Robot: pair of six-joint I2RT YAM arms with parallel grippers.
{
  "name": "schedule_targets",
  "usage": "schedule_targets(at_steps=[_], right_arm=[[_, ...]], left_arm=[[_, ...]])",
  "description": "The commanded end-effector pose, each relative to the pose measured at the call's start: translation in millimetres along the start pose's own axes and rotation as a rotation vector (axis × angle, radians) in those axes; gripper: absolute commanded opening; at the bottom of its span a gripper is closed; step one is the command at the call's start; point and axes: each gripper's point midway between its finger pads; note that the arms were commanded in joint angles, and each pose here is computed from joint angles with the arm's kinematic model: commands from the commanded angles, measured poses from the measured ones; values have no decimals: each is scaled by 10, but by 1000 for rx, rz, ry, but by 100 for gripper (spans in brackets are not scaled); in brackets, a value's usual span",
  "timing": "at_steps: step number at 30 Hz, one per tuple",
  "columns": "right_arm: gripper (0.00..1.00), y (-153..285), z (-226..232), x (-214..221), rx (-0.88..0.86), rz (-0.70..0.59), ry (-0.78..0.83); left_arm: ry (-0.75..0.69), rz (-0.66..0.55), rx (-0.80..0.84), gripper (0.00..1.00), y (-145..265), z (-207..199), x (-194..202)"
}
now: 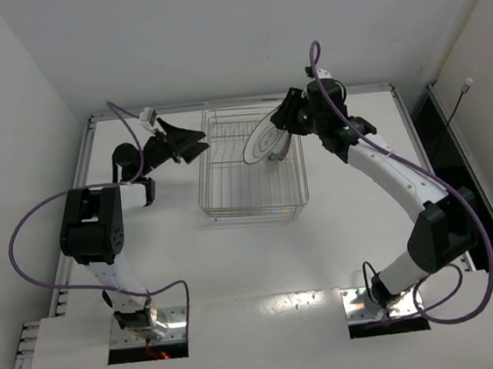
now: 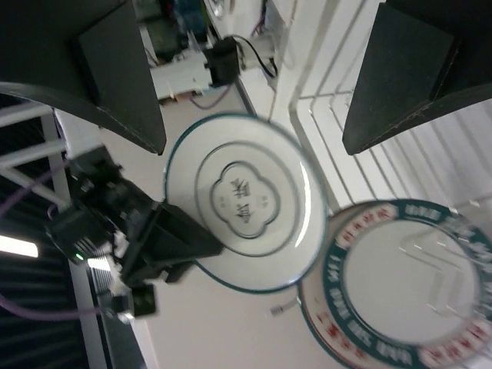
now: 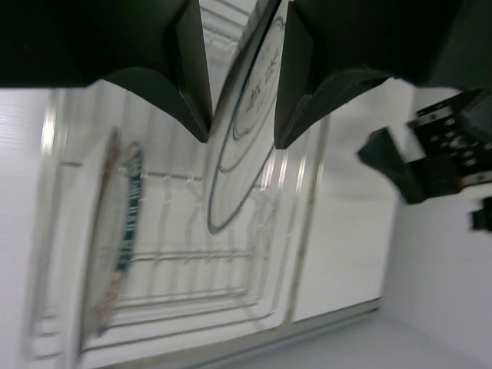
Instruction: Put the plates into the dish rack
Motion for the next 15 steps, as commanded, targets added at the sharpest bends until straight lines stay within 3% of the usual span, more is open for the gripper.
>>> schedule_targets(at_steps=[1, 4, 7, 15], right_arm=[[0, 444, -21, -716, 304, -272, 186], [0, 364, -156, -732, 479, -284, 339], [0, 129, -279, -688, 577, -251, 460], [0, -404, -464, -613, 663, -203, 669]], left_arm=[[-160, -128, -6, 100, 240, -43, -337], [-88, -161, -114, 100, 353, 252, -417], [-109, -185, -191, 100, 408, 400, -475], [-188, -150, -489, 100, 555, 791, -614]])
Point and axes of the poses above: each gripper's point midway between its finger pads, its own y axis back along the fingers, its own z axis along the line the jaws close on, x = y × z, and after that the axes turned 6 degrees about -y, right-handed
